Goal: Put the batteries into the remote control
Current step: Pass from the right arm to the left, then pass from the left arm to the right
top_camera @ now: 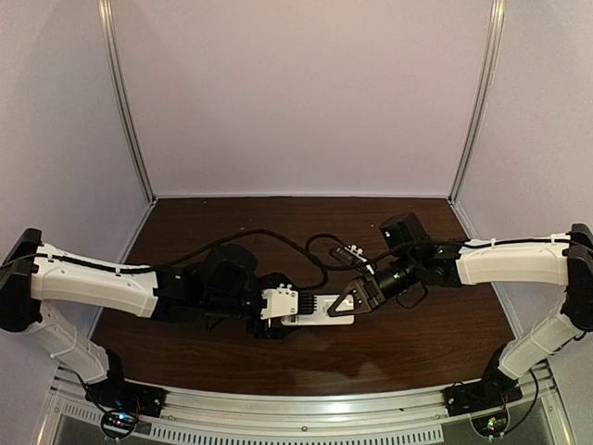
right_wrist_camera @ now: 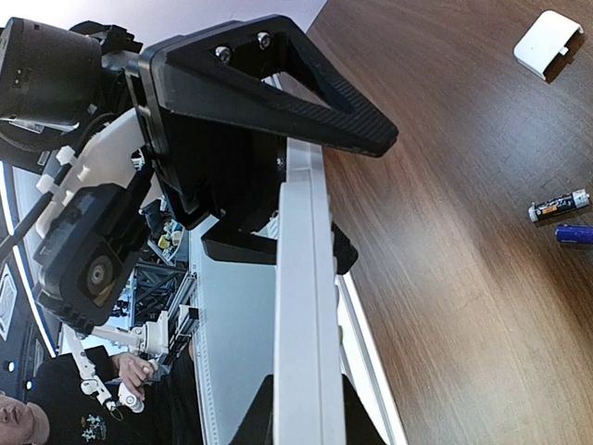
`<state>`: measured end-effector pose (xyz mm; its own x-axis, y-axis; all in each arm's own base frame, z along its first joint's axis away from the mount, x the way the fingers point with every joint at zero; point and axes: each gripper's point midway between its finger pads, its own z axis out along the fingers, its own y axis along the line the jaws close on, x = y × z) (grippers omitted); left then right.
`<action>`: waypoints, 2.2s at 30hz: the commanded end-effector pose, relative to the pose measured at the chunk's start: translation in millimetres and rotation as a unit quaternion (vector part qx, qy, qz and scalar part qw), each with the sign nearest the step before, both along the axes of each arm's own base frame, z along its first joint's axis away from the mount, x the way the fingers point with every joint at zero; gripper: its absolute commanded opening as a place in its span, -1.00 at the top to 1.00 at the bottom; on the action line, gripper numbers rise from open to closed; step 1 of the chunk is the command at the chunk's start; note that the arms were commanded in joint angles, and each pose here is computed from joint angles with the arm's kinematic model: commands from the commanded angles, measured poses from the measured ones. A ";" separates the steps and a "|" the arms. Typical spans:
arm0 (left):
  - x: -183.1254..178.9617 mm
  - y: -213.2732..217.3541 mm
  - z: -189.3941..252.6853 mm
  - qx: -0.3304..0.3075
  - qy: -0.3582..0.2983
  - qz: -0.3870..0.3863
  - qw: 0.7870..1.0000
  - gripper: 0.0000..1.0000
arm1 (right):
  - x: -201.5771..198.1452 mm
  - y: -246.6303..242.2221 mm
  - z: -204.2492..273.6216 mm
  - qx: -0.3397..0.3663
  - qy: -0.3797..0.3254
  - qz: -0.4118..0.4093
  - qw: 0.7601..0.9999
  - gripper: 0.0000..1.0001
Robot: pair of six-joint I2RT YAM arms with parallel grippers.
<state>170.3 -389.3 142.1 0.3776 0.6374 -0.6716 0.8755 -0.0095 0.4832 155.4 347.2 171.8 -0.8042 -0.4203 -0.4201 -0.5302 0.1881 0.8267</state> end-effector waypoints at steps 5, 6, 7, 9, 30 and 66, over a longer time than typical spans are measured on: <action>17.5 -6.6 17.3 -0.022 -0.016 0.045 0.999 -0.06 | 2.9 8.2 22.1 0.034 -0.013 0.008 0.999 0.71; 19.9 -5.5 18.9 -0.028 -0.018 0.055 0.998 -0.01 | 4.7 8.5 25.3 0.039 -0.016 0.004 0.999 0.56; 21.6 -4.9 22.3 -0.039 -0.020 0.062 0.997 0.05 | 7.6 8.3 30.3 0.046 -0.020 -0.002 0.999 0.42; 25.8 -3.1 26.3 -0.055 -0.018 0.081 0.995 0.13 | 18.5 5.2 40.3 0.058 -0.033 -0.027 0.997 0.04; 63.8 -5.3 81.4 -0.262 0.060 0.244 0.932 0.34 | 79.7 -1.3 100.8 0.193 -0.067 -0.214 0.955 -0.16; 28.1 27.0 -14.3 -0.129 0.333 0.270 0.894 -0.33 | 97.1 -75.6 62.9 0.093 -0.151 -0.264 0.948 1.00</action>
